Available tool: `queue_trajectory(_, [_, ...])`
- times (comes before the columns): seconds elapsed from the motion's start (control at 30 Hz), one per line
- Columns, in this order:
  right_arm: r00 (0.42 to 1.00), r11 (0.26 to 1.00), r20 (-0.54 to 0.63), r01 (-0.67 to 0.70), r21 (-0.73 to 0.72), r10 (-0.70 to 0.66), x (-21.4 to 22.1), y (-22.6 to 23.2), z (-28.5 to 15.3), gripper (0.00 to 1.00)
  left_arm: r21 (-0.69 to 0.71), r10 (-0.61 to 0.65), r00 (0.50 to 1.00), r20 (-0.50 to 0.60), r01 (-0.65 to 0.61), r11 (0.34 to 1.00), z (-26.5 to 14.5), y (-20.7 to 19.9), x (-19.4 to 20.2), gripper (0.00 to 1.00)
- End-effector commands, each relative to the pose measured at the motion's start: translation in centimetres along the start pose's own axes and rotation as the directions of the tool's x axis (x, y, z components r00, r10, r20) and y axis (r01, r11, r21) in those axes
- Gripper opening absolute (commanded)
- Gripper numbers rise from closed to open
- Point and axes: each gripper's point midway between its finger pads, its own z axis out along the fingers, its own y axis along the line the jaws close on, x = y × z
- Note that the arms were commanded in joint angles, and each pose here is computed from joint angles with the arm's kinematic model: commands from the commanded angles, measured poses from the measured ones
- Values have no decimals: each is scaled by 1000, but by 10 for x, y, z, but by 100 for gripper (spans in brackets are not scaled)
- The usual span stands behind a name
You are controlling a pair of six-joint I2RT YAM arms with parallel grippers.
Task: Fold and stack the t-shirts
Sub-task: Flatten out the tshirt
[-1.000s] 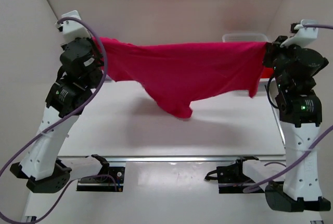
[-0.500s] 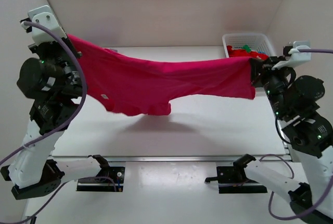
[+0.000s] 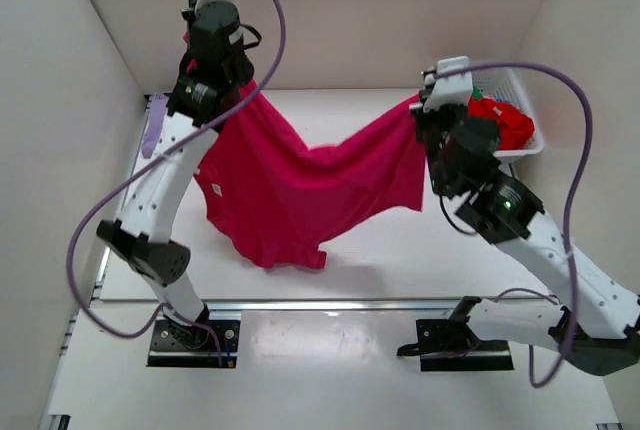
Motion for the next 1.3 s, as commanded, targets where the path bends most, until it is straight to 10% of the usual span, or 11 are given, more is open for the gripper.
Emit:
queue_trajectory(0.0, [999,998,13,-49,49,48,3,-28,26,0,95,-130,988,-87,138,986,20,7,17,0])
queue_trajectory(0.53, [981,994,-194,-1,108,22,105,-104,94,0,113,-129,981,-142,145,983,45,14,57,0])
queue_trajectory(0.93, [989,943,-20,148,297,-149,-26,-73,-30,0,76,-139,988,62,135,988,-66,73,-41,0])
queue_trajectory(0.97, [994,929,102,-70,363,35,-49,-88,-42,0,71,-162,984,74,157,985,-73,87,-48,0])
queue_trajectory(1.03, [993,946,42,94,309,-112,-58,-80,-64,0,77,-195,977,91,188,979,-85,103,-57,0])
queue_trajectory(1.27, [992,951,43,103,292,-120,-82,-67,-50,0,33,-196,977,82,194,980,-119,149,-64,0])
